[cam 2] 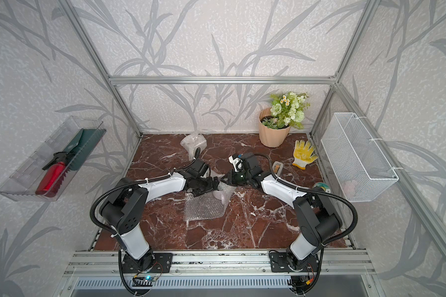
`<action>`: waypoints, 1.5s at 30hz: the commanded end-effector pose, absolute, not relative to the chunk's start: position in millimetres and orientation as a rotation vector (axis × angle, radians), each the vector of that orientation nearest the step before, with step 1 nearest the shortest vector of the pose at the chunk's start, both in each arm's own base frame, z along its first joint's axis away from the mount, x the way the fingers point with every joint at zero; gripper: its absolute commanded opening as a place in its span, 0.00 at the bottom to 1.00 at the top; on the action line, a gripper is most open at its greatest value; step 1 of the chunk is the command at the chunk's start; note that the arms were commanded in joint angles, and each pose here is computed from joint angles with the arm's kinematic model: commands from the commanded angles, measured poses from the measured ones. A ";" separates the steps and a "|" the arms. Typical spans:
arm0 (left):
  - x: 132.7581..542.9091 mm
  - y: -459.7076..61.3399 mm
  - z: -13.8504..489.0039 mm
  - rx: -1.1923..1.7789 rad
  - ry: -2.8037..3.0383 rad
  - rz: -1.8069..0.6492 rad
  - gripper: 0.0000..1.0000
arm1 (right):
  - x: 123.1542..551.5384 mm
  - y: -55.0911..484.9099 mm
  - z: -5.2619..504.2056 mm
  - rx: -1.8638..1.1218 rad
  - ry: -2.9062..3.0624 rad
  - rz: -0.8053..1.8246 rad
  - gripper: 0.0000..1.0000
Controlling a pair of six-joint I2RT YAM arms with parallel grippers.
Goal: Wrap mugs in bubble wrap
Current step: Wrap the mug in bubble wrap.
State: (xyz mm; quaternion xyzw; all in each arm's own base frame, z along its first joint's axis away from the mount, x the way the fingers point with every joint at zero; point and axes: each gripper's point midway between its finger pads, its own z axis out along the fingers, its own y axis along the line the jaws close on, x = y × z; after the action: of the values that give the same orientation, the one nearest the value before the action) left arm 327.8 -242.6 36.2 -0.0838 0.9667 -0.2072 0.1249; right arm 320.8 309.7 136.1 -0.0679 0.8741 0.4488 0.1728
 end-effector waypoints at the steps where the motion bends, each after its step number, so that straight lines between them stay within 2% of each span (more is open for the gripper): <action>1: 312.3 -232.0 11.2 -0.242 2.905 -0.508 0.99 | 332.8 315.4 133.8 -0.200 2.474 1.215 0.02; 4: 312.8 -232.0 17.7 -0.230 2.878 -0.526 0.99 | 331.2 314.0 108.2 -0.180 2.573 1.156 0.01; 9: 314.8 -224.1 42.7 -0.219 2.780 -0.533 0.83 | 327.2 303.8 81.3 -0.119 2.690 1.014 0.00; 13: 313.2 -214.3 63.5 -0.215 2.697 -0.535 0.75 | 323.3 300.8 72.0 -0.149 2.741 0.927 0.01; 27: 309.8 -253.5 104.3 -0.041 2.496 -0.911 0.84 | 321.1 306.9 67.3 -0.134 2.781 0.937 0.08; 37: 303.4 -259.1 108.8 0.018 2.470 -0.943 0.84 | 321.1 310.1 62.7 -0.136 2.791 0.951 0.11; 45: 299.3 -252.7 81.8 -0.005 2.545 -0.875 0.81 | 321.2 312.8 64.2 -0.104 2.795 0.974 0.11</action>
State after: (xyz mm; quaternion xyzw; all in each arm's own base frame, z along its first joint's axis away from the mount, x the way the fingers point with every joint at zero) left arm 302.6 -254.9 92.2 -0.0048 0.9166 -0.3286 0.2278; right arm 328.1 320.5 90.0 -0.0552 0.9242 0.3582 0.1204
